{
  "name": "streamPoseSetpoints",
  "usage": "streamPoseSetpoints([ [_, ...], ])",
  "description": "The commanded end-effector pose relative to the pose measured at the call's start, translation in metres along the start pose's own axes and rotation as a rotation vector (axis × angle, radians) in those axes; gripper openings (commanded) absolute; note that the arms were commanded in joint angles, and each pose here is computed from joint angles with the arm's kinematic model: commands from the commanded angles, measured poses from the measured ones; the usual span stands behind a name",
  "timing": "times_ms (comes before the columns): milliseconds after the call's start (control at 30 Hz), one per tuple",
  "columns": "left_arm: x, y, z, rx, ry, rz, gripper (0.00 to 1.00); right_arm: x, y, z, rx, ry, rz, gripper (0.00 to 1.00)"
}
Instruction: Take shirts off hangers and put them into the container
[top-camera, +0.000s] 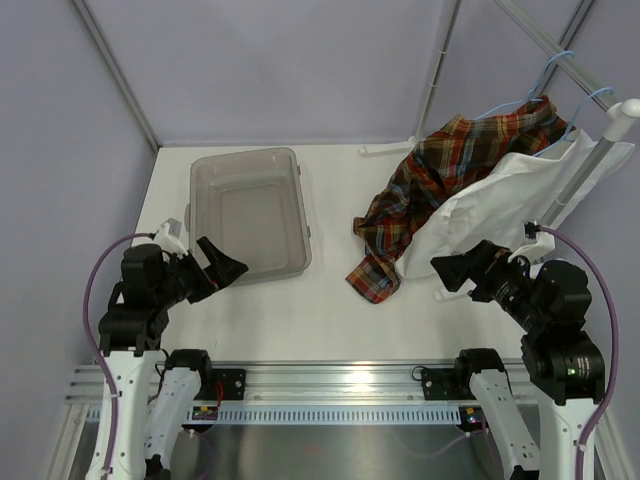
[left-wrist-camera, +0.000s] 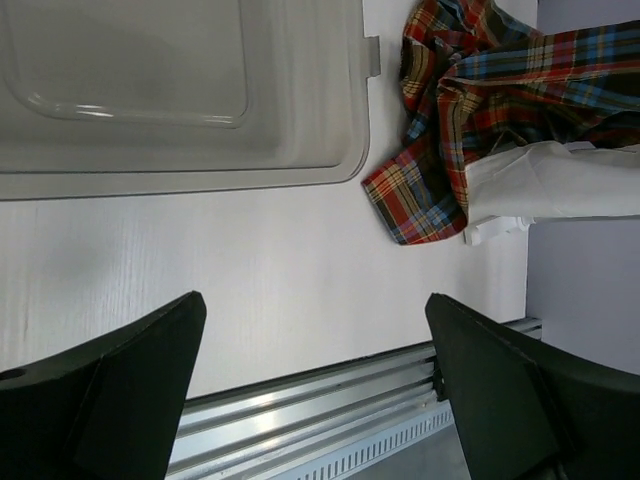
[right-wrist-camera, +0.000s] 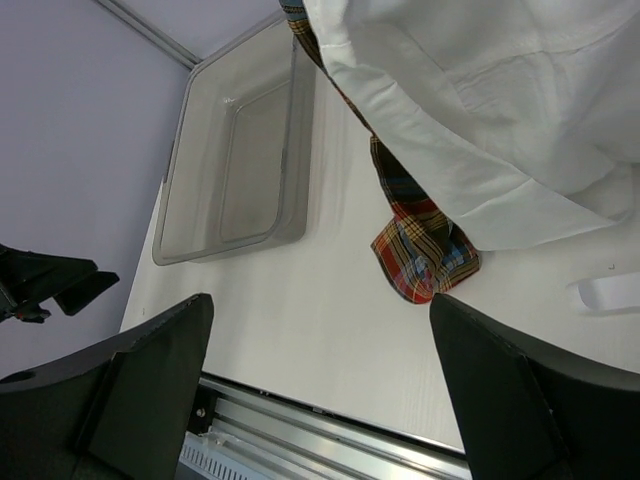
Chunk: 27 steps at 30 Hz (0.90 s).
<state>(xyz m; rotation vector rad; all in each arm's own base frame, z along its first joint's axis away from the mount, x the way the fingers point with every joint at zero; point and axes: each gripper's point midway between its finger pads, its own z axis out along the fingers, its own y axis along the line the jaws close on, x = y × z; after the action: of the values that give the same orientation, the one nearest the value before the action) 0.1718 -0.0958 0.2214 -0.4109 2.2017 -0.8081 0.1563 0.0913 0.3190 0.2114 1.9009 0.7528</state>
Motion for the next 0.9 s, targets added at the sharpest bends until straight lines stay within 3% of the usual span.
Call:
streamPoseSetpoints([
  [0, -0.034, -0.038, -0.004, 0.140, -0.087, 0.078, 0.99, -0.017, 0.004, -0.008, 0.024, -0.047, -0.040, 1.00],
  [200, -0.034, -0.033, 0.023, 0.134, 0.019, 0.026, 0.99, -0.030, 0.002, -0.019, 0.048, -0.137, -0.116, 0.99],
  [300, -0.025, -0.054, 0.033, 0.320, 0.070, 0.029, 0.99, -0.029, 0.000, -0.020, 0.054, -0.140, -0.132, 1.00],
  [567, -0.030, -0.060, 0.017, 0.355, -0.059, 0.116, 0.99, -0.020, -0.002, -0.024, 0.058, -0.124, -0.101, 1.00],
  [767, -0.032, -0.098, 0.005, 0.600, -0.050, 0.156, 0.99, -0.034, -0.004, -0.044, 0.119, -0.204, -0.116, 0.99],
  [867, -0.044, -0.102, 0.012, 0.496, -0.078, 0.264, 0.99, -0.041, -0.010, -0.055, 0.163, -0.276, -0.104, 1.00],
])
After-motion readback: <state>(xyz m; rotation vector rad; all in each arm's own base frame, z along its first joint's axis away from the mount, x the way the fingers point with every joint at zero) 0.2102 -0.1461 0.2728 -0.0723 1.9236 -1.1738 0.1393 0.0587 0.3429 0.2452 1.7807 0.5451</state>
